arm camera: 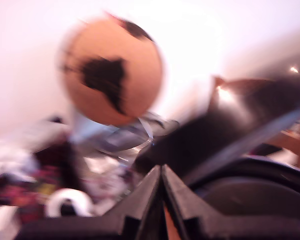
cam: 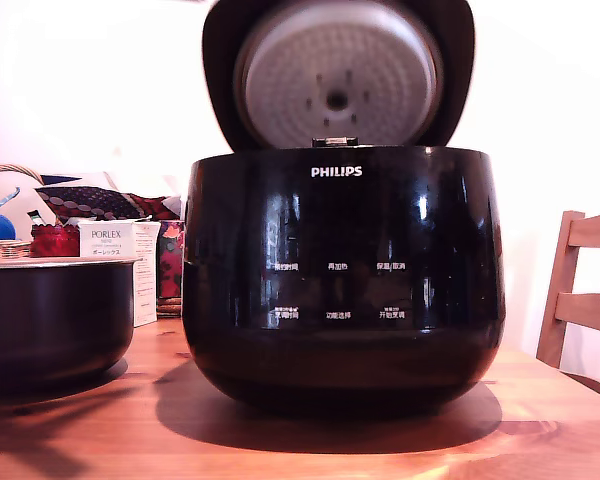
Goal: Open the rice cooker by pressing the large metal button on the top of its lid with medium force
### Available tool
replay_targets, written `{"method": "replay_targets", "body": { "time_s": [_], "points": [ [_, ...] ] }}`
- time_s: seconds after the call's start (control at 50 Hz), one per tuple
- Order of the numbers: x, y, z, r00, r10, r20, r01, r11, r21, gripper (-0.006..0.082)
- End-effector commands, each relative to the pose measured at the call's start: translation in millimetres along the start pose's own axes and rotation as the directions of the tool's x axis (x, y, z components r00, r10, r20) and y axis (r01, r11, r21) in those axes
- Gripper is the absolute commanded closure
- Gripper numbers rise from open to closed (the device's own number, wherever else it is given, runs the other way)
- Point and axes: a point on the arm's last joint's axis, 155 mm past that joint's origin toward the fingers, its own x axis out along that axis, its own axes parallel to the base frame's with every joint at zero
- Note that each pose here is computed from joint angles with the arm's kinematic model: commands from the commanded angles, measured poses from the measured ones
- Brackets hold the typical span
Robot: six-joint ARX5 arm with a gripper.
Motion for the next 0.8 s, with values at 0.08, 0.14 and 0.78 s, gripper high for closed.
{"method": "replay_targets", "body": {
  "time_s": [0.08,0.14,0.78],
  "points": [
    [-13.7,23.7,-0.3,0.998,0.069,0.002,-0.069,0.998,-0.004,0.0788],
    [-19.0,32.1,-0.5,0.996,0.094,-0.005,-0.094,0.996,0.001,0.0788],
    [-76.7,127.2,-11.0,0.896,0.436,-0.083,-0.428,0.899,0.096,0.0788]
  ]
}}
